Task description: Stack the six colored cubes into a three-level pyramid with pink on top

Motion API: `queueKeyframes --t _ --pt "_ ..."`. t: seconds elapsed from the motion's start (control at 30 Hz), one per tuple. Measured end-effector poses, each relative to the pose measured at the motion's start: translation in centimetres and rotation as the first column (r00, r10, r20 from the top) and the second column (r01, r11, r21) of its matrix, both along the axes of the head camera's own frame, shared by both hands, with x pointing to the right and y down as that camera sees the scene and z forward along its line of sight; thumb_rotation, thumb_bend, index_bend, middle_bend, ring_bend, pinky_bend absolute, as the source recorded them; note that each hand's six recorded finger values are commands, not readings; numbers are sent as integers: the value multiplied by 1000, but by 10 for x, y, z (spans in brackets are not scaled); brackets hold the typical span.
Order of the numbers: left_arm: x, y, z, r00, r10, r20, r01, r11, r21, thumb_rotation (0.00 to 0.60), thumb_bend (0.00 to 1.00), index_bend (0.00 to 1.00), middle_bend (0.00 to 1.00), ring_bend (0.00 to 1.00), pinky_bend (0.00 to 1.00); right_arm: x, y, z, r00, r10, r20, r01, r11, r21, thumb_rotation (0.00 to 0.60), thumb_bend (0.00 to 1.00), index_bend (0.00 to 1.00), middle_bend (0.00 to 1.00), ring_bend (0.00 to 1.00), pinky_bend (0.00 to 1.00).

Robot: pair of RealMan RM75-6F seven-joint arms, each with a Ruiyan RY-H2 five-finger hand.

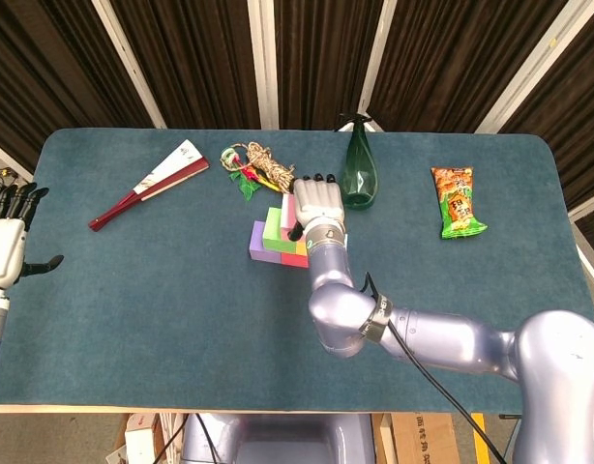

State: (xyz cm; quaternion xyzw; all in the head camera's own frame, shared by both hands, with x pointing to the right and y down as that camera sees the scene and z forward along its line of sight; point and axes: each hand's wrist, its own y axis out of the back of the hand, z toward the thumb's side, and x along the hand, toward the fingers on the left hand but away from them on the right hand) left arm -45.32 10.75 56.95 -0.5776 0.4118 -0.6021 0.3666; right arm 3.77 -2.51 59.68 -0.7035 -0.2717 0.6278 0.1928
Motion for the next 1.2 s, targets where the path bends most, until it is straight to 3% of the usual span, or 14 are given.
queueKeyframes --t 0.73,0.93,1.2 --pt "0 -1 -1 1000 -3 -8 3 1000 3 600 203 113 38 0 0 -2 5 -13 1000 -12 18 12 1000 -8 600 251 163 138 50 11" --pt "3 -3 -4 1000 0 -20 0 1000 11 600 202 113 38 0 0 1 10 -35 999 -25 44 25 1000 7 600 250 163 138 50 11" --pt "8 -1 -7 999 10 -40 -9 1000 18 600 202 113 38 0 0 23 23 -84 993 -35 117 25 996 91 600 250 163 138 50 11"
